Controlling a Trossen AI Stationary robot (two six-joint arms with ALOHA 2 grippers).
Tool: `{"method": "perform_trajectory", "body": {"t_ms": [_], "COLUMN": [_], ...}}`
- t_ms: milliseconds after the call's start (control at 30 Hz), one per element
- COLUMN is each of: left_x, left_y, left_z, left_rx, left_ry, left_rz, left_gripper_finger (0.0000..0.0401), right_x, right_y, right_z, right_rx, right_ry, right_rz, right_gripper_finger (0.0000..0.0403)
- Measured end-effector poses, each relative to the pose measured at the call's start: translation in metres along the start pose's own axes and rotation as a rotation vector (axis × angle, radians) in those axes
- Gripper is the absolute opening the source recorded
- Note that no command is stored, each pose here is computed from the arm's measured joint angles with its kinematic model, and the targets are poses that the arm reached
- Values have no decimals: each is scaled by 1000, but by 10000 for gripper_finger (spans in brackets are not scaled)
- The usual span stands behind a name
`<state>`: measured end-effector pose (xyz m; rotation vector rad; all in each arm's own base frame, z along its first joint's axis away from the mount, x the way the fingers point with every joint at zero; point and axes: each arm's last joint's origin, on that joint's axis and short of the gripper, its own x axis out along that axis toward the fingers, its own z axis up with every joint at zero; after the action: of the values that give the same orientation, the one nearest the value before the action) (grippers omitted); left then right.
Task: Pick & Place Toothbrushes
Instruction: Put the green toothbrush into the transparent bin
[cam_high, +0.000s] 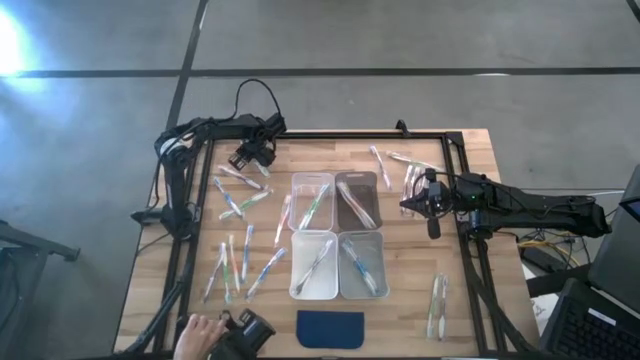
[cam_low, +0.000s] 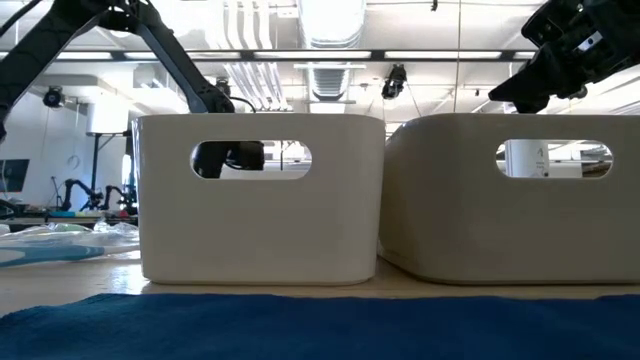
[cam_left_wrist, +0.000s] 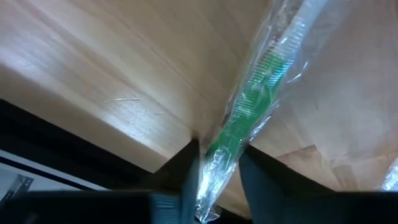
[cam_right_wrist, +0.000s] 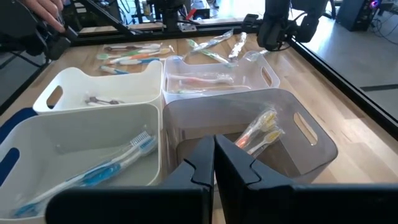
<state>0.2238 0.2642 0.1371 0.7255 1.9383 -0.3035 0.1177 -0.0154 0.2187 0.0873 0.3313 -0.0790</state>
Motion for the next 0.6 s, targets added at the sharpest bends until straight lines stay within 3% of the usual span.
{"method": "perform_trajectory", "body": {"t_ms": [300, 600], "left_x": [-1, -8], "left_y": [0, -4], "left_z": [0, -4], "left_rx": [-10, -71], "left_ry": [11, 29], "left_rz": [7, 2], "left_gripper_finger": [28, 35], "right_x": [0, 0], "right_y": [0, 0], "right_z": [0, 0], "right_rx": [0, 0], "right_ry": [0, 0], "right_rz": [0, -1], "right_gripper_finger": [8, 8]}}
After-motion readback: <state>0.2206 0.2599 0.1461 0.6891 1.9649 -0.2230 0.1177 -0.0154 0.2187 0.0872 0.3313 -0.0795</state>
